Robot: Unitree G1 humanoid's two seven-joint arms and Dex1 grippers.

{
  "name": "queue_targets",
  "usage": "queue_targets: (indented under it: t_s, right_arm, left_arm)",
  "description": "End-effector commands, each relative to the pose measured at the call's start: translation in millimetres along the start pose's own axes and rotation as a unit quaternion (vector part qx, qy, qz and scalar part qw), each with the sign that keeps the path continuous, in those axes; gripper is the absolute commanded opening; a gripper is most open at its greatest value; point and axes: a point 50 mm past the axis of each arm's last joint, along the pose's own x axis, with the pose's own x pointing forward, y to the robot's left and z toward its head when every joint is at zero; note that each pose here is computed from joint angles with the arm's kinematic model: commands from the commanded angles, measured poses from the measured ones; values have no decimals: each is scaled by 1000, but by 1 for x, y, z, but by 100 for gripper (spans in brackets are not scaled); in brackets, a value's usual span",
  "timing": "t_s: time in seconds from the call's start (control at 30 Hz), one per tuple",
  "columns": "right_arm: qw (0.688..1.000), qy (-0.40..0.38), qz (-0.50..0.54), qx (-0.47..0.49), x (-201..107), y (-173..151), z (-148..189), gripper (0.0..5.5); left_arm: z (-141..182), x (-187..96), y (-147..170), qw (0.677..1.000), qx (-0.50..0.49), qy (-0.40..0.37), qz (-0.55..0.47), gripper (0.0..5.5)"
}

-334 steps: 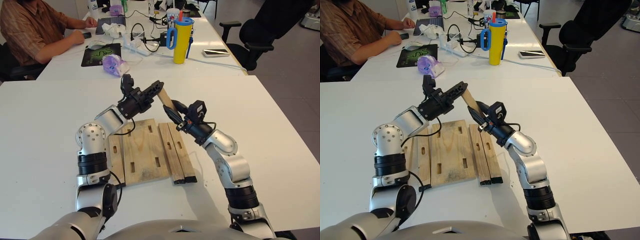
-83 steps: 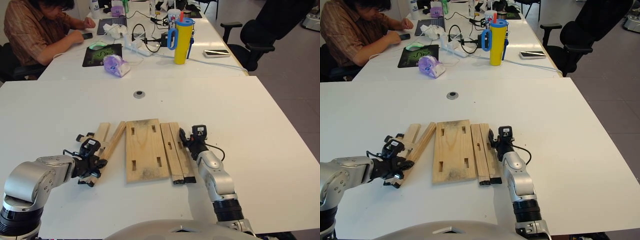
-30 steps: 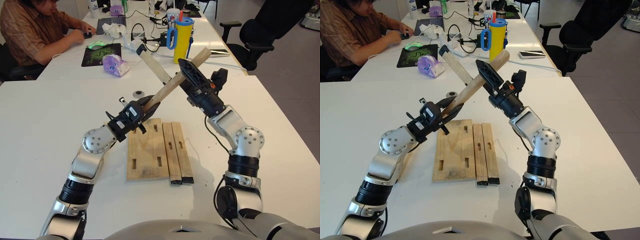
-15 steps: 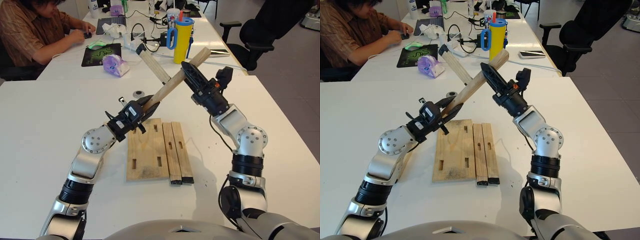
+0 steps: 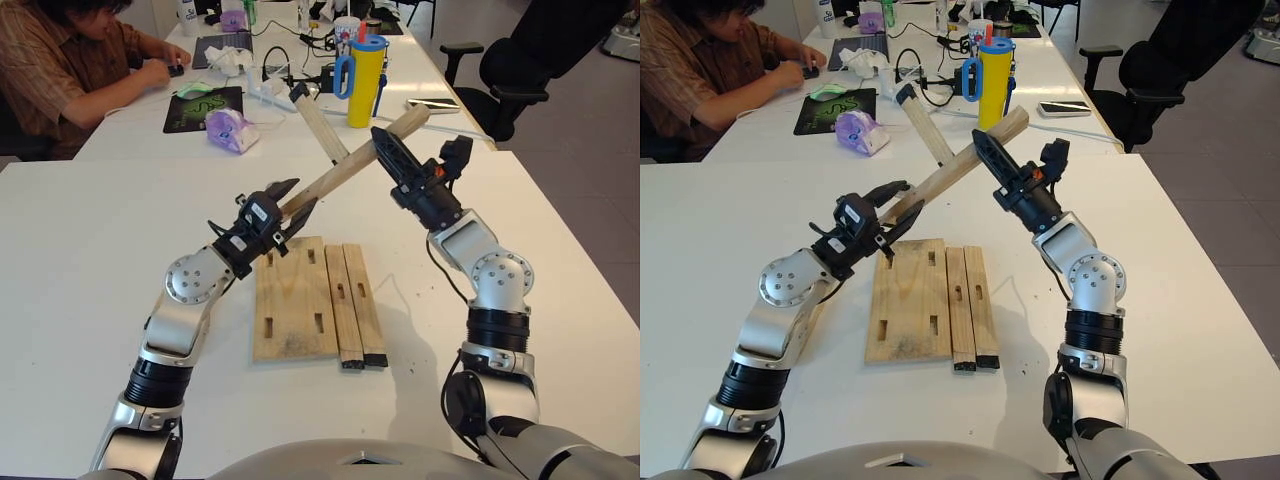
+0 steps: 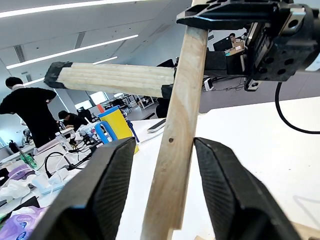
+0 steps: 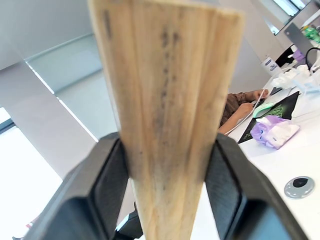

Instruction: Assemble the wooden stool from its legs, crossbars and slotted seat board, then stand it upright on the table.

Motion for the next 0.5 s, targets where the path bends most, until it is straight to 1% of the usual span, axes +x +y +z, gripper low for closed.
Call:
queue_targets:
  t_s: [0.03,0.13,0.23,0.27,0.37,0.5]
  right_arm:
    - [999,-26,1,-18,-4,-2,17,206]
    - [998,-52,-13,-42,-13,-5,39,206]
    - [996,-69,-21,-58,-21,-7,58,206]
    - [995,-74,-22,-62,-23,-6,64,206]
    - [994,-78,-19,-69,-26,-5,74,206]
    - [997,-50,3,-66,-25,-1,74,206]
  left_arm:
    - [-5,-18,5,996,-80,12,35,283]
    - [-18,-38,4,986,-158,48,12,330]
    - [-18,-52,-12,974,-192,81,-88,367]
    - [-16,-57,-20,968,-190,91,-135,385]
    - [-17,-74,-40,946,-152,122,-258,391]
    - [-27,-88,-52,927,-68,152,-337,391]
